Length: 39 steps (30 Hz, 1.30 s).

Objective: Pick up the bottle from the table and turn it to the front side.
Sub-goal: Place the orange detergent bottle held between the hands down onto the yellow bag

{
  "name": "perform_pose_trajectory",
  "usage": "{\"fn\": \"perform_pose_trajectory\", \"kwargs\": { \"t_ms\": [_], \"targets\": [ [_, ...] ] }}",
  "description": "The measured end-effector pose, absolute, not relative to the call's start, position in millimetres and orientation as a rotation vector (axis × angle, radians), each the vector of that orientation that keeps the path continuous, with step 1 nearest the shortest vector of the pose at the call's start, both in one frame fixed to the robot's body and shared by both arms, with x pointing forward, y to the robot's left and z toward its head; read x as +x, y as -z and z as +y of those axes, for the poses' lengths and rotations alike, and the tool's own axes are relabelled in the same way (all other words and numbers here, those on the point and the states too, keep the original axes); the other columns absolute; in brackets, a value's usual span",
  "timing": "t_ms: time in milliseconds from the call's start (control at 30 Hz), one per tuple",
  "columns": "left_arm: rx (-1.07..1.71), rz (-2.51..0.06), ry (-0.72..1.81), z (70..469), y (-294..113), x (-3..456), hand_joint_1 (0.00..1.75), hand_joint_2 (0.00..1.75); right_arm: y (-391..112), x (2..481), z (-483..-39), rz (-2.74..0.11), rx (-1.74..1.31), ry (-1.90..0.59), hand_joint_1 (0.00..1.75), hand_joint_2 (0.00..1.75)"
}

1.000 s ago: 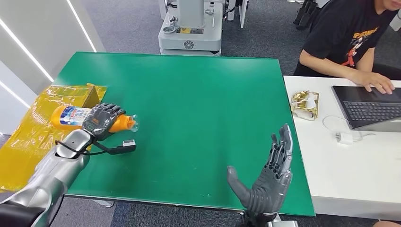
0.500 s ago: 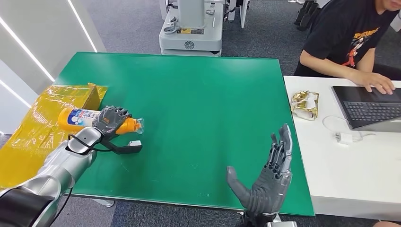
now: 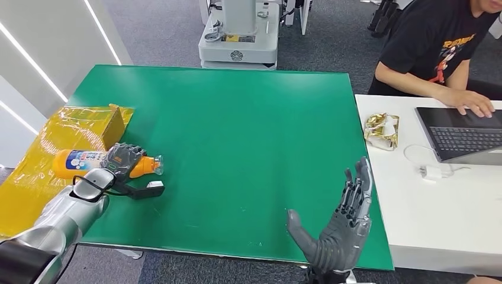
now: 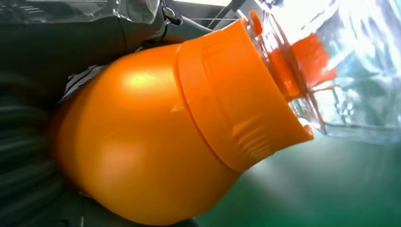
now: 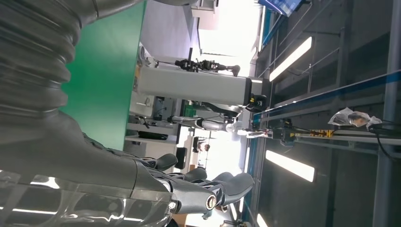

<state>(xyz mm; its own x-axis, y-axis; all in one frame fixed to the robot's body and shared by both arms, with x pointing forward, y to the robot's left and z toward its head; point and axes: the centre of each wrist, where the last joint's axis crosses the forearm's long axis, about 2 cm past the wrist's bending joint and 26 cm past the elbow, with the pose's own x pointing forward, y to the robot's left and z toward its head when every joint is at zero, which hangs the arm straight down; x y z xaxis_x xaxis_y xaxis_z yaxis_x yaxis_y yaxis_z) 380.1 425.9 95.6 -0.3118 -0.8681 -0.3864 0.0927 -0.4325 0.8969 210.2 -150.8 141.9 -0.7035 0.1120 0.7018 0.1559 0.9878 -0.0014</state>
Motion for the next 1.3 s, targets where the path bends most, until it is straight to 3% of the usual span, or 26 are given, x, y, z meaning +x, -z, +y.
{"fn": "perform_pose_trajectory", "kwargs": {
  "t_ms": [233, 267, 367, 400, 900, 1300],
  "targets": [
    [1.237, -1.058, 1.823, 428.8, -92.6, 376.4, 1.75, 1.75, -142.3, 209.9, -151.1, -2.36, -0.179, 0.062, 0.0, 1.75],
    [1.237, -1.062, 1.825, 428.6, -91.8, 375.8, 1.66, 1.75, -142.4, 209.8, -151.3, -2.36, -0.178, 0.06, 0.0, 1.75],
    [1.235, -1.074, 1.831, 426.4, -89.1, 374.0, 0.35, 1.75, -142.6, 209.4, -151.9, -2.361, -0.181, 0.056, 0.0, 1.75],
    [1.237, -1.073, 1.832, 425.3, -88.4, 373.7, 0.0, 1.75, -142.7, 209.3, -152.2, -2.361, -0.182, 0.054, 0.0, 1.75],
    [1.278, -1.104, 1.819, 415.0, -82.2, 370.8, 0.0, 1.75, -142.1, 209.3, -153.1, -2.356, -0.177, 0.061, 0.0, 1.75],
    [1.347, -1.245, 1.648, 411.9, -57.5, 340.9, 0.0, 1.75, -140.1, 208.9, -153.7, -2.341, -0.194, 0.11, 0.0, 1.75]
  ]
}}
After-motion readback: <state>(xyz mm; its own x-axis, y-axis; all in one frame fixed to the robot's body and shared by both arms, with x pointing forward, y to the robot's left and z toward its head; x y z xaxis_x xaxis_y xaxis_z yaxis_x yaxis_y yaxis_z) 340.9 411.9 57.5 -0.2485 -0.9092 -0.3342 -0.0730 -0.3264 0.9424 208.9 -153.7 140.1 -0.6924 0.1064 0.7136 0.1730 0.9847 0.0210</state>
